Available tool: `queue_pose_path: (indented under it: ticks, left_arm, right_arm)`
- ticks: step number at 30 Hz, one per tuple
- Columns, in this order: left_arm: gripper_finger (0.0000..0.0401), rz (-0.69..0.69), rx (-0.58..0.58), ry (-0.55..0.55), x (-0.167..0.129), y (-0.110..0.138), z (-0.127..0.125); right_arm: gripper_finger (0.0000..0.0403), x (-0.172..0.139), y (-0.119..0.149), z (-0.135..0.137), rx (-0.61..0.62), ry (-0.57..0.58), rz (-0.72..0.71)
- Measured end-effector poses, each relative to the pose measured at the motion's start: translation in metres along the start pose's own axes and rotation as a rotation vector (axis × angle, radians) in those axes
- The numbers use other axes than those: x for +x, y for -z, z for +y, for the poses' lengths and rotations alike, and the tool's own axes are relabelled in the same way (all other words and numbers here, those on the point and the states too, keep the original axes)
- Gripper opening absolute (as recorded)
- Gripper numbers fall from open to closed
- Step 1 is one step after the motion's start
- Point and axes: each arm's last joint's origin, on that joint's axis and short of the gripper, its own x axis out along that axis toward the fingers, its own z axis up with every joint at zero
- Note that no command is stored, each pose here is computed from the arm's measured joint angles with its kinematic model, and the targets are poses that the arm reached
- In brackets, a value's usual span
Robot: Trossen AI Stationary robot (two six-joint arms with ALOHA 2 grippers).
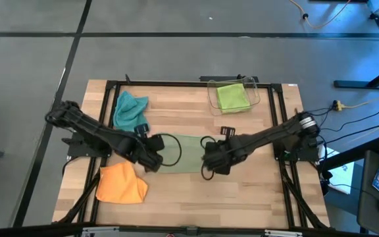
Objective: Fold microfiber towels
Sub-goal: Fold the green microfiber towel
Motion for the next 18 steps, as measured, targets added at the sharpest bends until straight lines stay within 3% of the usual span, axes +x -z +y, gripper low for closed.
queue_pose_path:
  ticks: [3, 8, 12, 18]
  left_arm:
    - [0.0, 0.0, -0.003, 0.023, 0.011, -0.002, 0.005]
    - [0.0, 0.004, -0.022, 0.019, 0.018, -0.009, 0.014]
    - [0.0, 0.024, -0.023, 0.047, 0.017, -0.012, 0.018]
    - [0.0, 0.037, -0.019, 0.169, 0.003, -0.012, 0.007]
  right_arm:
    - [0.0002, 0.017, 0.008, -0.008, 0.031, -0.103, -0.014]
    - [0.0002, 0.027, 0.017, -0.028, 0.124, -0.076, 0.002]
    - [0.0002, 0.011, 0.017, -0.035, 0.151, -0.107, -0.038]
    - [0.0002, -0.025, 0.017, -0.017, 0.136, -0.298, -0.085]
